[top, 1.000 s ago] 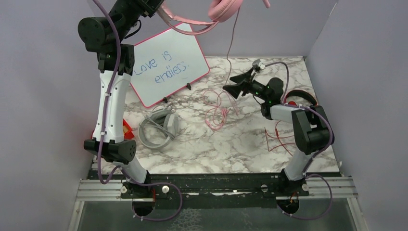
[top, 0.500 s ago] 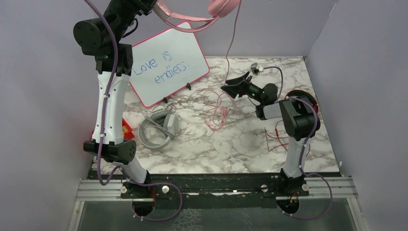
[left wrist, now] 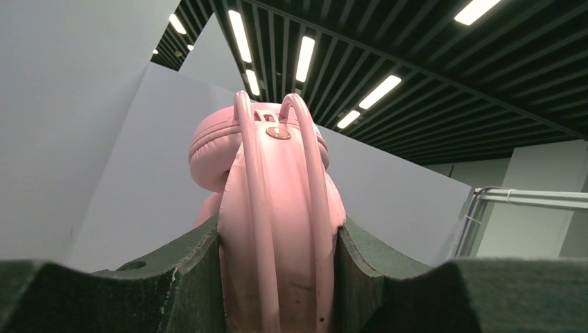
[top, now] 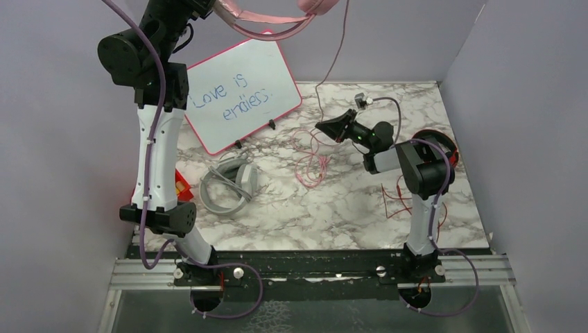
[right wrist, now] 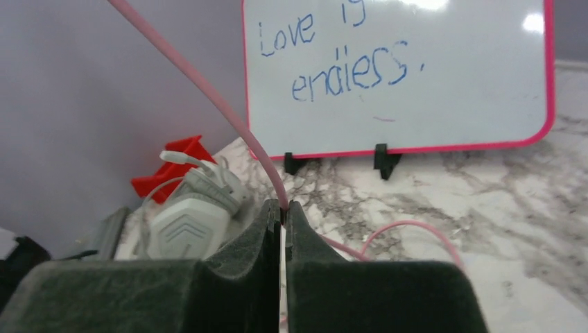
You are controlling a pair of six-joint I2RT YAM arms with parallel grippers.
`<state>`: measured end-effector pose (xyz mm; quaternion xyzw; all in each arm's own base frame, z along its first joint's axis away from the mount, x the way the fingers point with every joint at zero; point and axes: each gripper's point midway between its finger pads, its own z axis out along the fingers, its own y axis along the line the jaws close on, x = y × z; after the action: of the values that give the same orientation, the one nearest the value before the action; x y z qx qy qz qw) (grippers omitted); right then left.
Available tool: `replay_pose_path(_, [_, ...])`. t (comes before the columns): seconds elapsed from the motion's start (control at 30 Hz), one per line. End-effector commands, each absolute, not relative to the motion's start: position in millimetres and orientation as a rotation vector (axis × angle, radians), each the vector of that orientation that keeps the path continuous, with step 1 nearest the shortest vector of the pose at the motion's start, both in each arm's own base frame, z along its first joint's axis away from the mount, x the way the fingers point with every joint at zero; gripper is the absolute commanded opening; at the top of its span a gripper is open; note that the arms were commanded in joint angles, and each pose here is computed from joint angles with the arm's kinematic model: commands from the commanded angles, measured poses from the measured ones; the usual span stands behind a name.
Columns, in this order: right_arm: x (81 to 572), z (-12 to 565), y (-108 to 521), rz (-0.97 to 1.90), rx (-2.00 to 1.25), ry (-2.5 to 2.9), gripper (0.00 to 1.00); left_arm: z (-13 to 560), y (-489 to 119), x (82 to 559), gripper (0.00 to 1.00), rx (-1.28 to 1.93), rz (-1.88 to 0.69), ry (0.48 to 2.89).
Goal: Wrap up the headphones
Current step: Place the headphones at the center of the board.
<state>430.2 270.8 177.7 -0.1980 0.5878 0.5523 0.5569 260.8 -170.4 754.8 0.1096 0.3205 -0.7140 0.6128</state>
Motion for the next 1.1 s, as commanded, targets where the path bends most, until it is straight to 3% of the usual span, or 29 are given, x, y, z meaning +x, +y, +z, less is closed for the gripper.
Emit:
replay_pose_path(0.0, [421.2, 203.9, 268.2, 1.300, -0.475, 1.327, 0.01, 770.5, -151.3, 251.4, 0.28, 0.178, -1.607, 0.622])
replay_pose_path(0.23, [495.1, 206.8, 231.9, 0.989, -0.298, 1.620, 0.00, 754.9, -158.2, 266.9, 0.27, 0.145, -1.728, 0.696])
replay_pose_path(0.47, [576.1, 221.6, 204.6, 0.907, -0.201, 1.757, 0.01, 716.7, -159.4, 280.8, 0.27, 0.070, -1.850, 0.746])
replay_pose_path(0.77, [571.6, 217.7, 233.9, 1.032, -0.284, 1.768, 0.01, 655.4, -201.0, 301.7, 0.25, 0.100, -2.109, 0.881])
replay_pose_path(0.9, [575.6, 236.8, 191.5, 0.985, -0.194, 1.749, 0.01, 604.2, -217.2, 307.7, 0.23, 0.068, -2.174, 0.999])
replay_pose_path(1.07, [561.4, 267.4, 101.8, 0.924, -0.069, 1.689, 0.01, 570.6, -229.8, 308.5, 0.21, 0.089, -2.048, 1.140])
